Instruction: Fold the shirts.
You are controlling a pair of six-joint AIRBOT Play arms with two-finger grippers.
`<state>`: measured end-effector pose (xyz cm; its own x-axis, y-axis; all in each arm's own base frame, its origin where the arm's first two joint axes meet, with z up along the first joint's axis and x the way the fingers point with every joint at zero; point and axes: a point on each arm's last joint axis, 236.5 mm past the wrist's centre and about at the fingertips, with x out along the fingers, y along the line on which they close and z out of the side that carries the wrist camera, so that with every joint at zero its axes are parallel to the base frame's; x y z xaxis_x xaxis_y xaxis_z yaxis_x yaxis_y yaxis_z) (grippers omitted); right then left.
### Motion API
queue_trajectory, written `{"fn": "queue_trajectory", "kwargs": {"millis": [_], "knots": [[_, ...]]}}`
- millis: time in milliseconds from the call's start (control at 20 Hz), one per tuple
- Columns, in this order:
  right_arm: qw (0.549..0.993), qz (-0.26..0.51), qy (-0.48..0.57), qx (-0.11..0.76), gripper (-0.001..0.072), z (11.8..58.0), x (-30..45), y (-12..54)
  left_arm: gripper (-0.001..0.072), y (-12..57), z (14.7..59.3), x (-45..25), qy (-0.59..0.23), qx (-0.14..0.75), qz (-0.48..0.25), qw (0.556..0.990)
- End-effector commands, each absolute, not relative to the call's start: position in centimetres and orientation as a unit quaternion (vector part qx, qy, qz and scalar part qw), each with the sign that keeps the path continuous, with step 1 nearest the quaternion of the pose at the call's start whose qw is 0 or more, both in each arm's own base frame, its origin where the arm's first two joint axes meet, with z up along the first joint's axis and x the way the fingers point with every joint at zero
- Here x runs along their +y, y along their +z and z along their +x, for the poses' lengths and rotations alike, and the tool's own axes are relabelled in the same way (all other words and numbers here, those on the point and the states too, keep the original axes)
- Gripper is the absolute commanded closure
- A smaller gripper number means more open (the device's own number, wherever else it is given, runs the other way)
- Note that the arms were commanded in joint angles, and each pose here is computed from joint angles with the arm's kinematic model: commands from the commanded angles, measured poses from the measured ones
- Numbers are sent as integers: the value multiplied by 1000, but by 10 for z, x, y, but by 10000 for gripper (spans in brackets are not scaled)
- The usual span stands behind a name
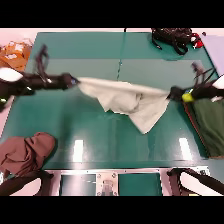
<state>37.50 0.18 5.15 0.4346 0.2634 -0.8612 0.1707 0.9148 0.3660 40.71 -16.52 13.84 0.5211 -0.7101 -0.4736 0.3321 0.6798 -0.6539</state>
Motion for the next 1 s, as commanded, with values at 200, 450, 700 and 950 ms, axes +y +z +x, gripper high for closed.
{"fn": "queue_trajectory", "kwargs": {"millis": [200,450,700,950], "knots": [[978,107,76,161,700,341,14,400,682,449,310,-174,-415,68,-79,904],[998,36,57,-5,700,242,25,508,682,557,220,-179,-425,-80,6,902],[998,28,40,-35,699,233,19,522,682,552,229,-170,-399,-67,10,915],[993,69,57,71,699,318,9,456,682,474,307,-146,-339,48,-5,940]]}}
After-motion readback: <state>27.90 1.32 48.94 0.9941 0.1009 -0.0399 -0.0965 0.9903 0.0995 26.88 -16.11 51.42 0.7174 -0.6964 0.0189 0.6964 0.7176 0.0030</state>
